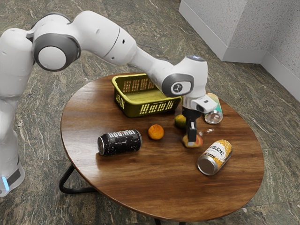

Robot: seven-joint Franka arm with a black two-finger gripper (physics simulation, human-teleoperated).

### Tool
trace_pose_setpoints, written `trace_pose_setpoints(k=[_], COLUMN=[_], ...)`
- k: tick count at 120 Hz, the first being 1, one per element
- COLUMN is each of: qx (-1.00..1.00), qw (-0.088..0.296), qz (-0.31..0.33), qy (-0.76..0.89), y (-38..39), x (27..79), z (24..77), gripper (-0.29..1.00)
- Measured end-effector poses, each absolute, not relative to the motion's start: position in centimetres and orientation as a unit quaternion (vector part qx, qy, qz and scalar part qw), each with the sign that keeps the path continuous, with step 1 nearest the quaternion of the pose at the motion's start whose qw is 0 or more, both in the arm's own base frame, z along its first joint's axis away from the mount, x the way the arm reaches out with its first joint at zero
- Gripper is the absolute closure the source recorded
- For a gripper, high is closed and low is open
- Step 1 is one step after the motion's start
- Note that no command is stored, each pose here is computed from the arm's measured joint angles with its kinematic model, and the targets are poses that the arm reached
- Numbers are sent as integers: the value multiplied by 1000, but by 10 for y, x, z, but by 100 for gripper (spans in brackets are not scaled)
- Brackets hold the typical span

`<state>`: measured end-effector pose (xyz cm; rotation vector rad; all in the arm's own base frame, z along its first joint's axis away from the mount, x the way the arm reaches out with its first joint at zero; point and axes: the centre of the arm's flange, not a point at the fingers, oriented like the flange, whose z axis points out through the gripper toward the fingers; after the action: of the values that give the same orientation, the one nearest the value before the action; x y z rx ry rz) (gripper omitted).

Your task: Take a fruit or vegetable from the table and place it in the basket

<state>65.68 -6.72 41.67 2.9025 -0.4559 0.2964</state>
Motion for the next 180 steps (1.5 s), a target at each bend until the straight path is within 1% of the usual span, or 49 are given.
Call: trace_pose_setpoints(k=[20, 30, 41, 57, 70, 76, 86, 97, 104, 115, 130, 143, 153, 166, 168, 173, 180], qx=[980, 981, 981, 982, 982, 981, 976, 975, 977, 979, 981, 981, 982, 981, 980, 980, 979], qw=[93, 94, 97, 101, 101, 100, 98, 95, 90, 83, 80, 75, 74, 69, 69, 70, 78], qz=[100, 100, 97, 94, 96, 107, 148, 175, 182, 186, 175, 168, 159, 162, 163, 164, 162], qy=[-142, -140, -137, -132, -129, -130, -129, -99, -63, -9, 25, 55, 71, 85, 86, 89, 92], y=[-67, -69, -69, -70, -70, -70, -63, -25, 13, 67, 100, 142, 165, 192, 196, 202, 203], x=[657, 657, 657, 657, 657, 654, 633, 577, 545, 527, 526, 548, 553, 562, 562, 564, 566], z=[418, 417, 414, 410, 414, 429, 488, 537, 546, 547, 533, 519, 505, 501, 501, 500, 494], gripper=[46, 33, 28, 35, 37, 37, 37, 40, 41, 40, 40, 41, 42, 42, 40, 30, 20])
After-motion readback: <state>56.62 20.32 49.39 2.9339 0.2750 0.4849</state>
